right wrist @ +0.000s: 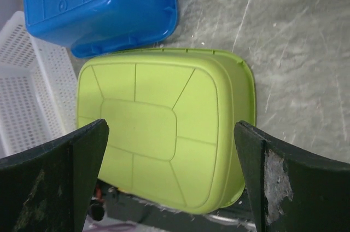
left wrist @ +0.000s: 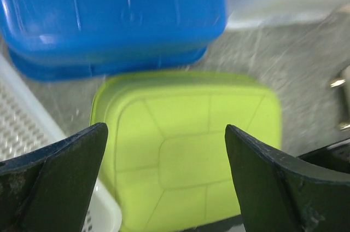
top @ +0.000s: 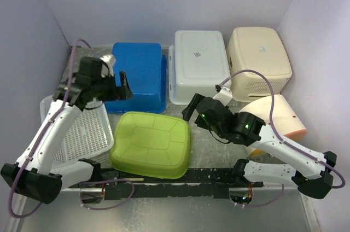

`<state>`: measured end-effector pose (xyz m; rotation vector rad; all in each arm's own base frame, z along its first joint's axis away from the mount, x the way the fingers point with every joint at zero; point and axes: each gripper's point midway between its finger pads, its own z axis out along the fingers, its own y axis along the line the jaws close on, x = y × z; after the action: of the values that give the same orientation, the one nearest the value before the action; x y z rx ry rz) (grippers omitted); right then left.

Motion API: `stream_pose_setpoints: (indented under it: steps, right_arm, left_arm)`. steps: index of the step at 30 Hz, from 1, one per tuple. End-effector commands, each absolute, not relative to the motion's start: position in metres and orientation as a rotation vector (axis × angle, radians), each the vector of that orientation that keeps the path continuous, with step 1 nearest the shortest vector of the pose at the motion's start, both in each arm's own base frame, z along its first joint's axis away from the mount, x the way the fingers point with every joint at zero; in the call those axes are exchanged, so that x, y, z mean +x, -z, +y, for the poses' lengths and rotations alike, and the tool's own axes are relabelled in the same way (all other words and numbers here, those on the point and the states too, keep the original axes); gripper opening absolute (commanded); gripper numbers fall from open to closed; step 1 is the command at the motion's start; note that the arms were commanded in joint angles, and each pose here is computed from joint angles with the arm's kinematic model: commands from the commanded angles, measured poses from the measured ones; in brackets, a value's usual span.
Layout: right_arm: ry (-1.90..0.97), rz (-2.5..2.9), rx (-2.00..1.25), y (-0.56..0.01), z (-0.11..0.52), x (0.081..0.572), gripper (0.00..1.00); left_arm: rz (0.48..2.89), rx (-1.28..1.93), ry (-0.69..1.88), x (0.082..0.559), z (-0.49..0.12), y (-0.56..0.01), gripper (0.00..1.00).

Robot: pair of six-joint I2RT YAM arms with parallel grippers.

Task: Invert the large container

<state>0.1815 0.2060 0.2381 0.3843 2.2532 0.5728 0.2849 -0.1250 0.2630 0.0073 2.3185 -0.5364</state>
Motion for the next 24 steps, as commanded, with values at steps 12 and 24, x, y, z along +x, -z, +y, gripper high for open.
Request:
stream_pose_setpoints:
  steps: [12, 24]
  right_arm:
    - [-0.52, 1.915, 0.322, -0.314, 0.164, 0.208, 1.0]
    - [-0.544, 1.876, 0.313, -0.322, 0.156, 0.205, 1.0]
  left_arm:
    - [2.728, -0.108, -0.027, 0.207, -0.124, -0.111, 0.99]
    - [2.818, -0.123, 0.249, 0.205, -0.148, -0.074, 0.99]
